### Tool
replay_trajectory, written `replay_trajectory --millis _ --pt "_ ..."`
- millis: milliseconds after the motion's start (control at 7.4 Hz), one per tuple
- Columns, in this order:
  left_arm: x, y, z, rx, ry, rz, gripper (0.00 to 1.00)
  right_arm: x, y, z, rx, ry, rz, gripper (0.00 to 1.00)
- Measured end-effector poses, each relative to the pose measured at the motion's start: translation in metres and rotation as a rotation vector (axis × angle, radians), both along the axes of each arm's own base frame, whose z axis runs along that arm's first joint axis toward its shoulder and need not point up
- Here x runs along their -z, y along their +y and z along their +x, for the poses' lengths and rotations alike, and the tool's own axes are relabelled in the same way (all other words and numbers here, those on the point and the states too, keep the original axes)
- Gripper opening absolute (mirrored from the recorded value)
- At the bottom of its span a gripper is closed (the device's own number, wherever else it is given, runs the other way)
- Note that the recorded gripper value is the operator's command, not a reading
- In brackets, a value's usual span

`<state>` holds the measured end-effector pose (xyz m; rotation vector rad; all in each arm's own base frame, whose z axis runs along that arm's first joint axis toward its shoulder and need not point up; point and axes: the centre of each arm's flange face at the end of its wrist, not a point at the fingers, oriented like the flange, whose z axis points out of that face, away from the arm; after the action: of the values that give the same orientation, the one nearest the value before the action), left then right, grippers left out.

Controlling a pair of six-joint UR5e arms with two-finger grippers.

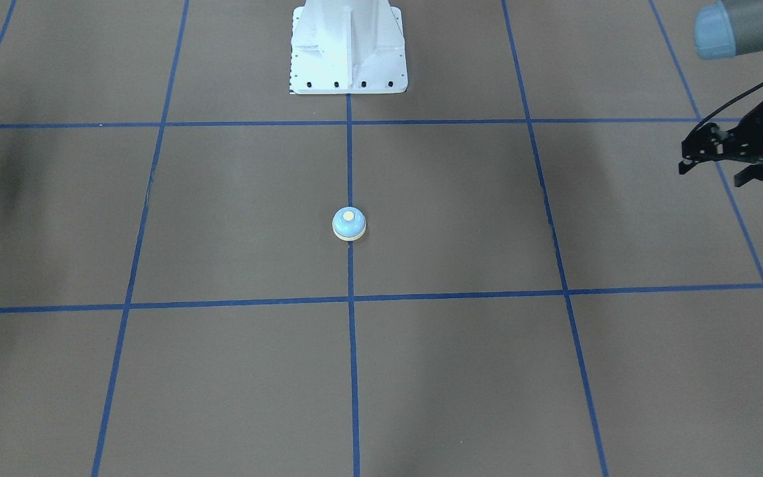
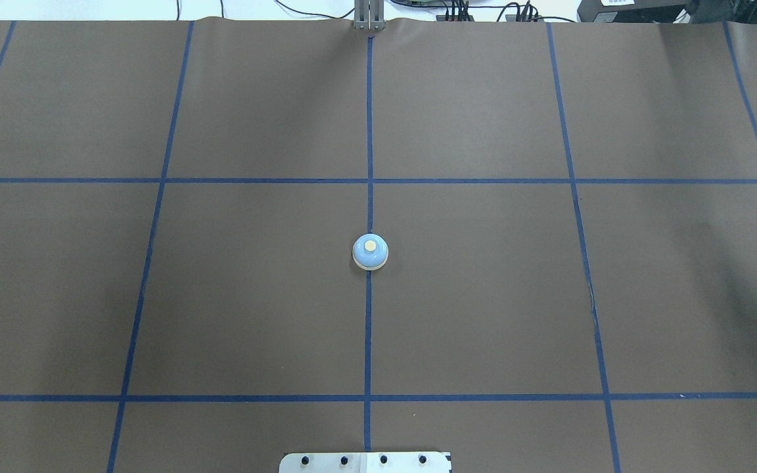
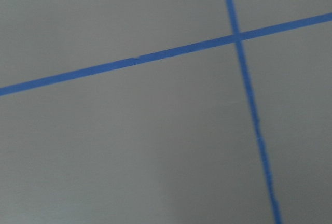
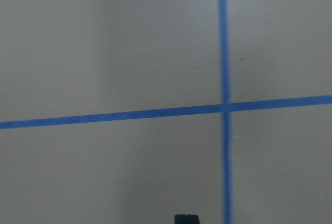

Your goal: Place and press bell with both arms

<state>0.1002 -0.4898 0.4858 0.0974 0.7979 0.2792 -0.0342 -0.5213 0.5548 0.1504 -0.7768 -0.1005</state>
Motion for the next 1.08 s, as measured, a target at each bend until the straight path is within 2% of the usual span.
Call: replay_trajectory --millis 135,270,541,1081 --pt "-0.024 0.006 -0.038 0.003 -0.013 0.022 0.99 -0.013 0.000 0.025 0.020 0.016 0.005 0.05" --pt "-0.046 0.012 -0.071 0.007 -0.023 0.036 0.99 -0.021 0.001 0.042 0.032 0.027 0.002 0.99" --pt "-0.076 0.019 -0.116 0.037 -0.034 0.033 0.99 -0.027 0.004 0.057 0.038 0.024 -0.017 1.00" --pt "-0.126 0.015 -0.145 0.096 0.038 -0.081 1.00 -0.022 0.000 0.048 0.062 0.015 -0.018 1.00"
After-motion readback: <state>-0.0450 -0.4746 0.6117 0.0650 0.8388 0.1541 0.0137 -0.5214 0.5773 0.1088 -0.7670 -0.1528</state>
